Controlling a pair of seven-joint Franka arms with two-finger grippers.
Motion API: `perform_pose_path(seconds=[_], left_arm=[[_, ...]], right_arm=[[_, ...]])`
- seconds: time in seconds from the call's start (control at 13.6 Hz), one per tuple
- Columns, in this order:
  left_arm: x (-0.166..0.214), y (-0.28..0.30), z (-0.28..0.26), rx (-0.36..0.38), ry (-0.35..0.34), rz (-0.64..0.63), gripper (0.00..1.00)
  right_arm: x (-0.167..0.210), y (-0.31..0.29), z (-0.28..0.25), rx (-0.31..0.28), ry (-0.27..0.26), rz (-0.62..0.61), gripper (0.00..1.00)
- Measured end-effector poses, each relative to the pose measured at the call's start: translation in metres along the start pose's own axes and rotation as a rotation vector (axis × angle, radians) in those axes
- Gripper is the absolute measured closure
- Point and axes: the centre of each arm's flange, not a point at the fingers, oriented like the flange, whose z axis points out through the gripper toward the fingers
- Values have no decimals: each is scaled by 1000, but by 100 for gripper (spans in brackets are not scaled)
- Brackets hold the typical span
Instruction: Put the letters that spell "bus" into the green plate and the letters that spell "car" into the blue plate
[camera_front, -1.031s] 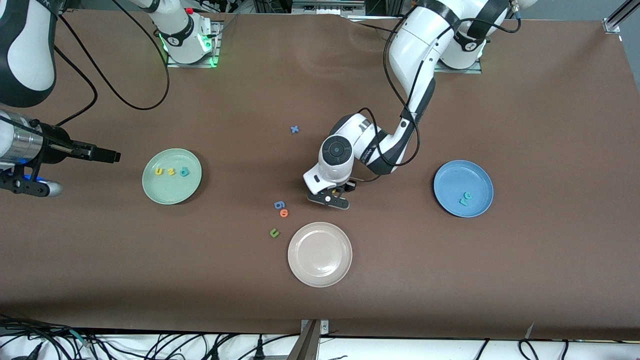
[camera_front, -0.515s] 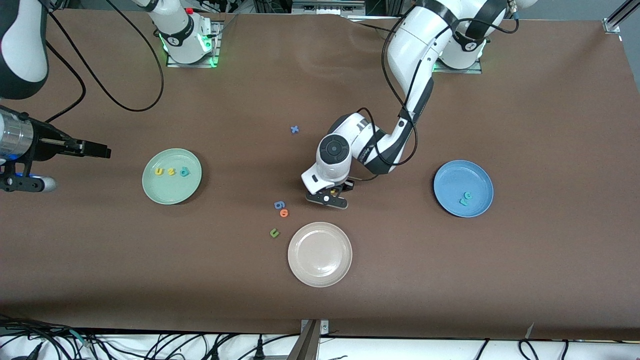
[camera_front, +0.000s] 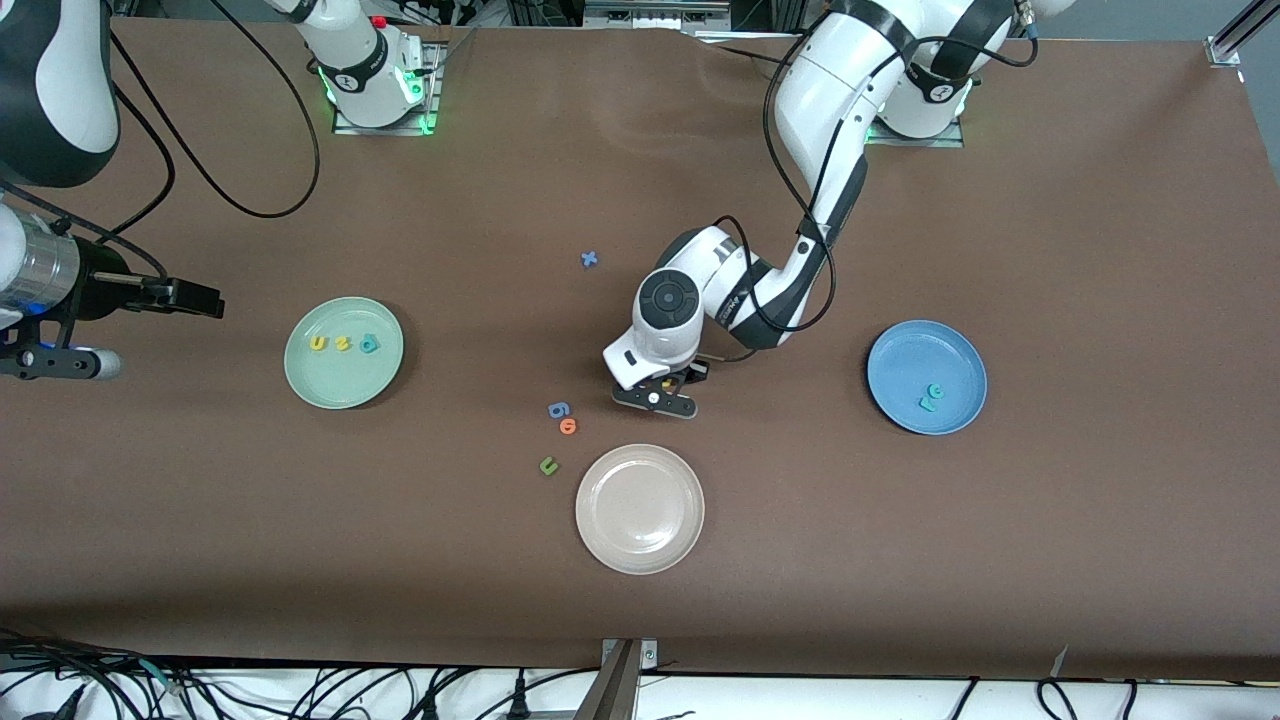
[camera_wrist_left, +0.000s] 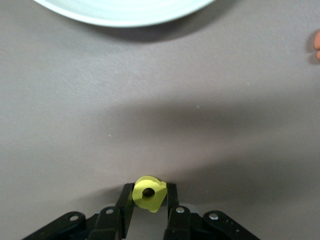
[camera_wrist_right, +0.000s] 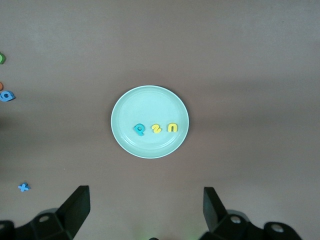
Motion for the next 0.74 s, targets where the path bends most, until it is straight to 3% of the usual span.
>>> perform_pose_path(seconds=[0.37, 0.74], left_arm=[[26, -52, -27, 41, -40, -73, 69], [50, -161, -65, 56, -156, -39, 69]], right_arm=[[-1, 0, 0, 1, 0, -1, 0], [0, 2, 1, 1, 2, 3, 0]])
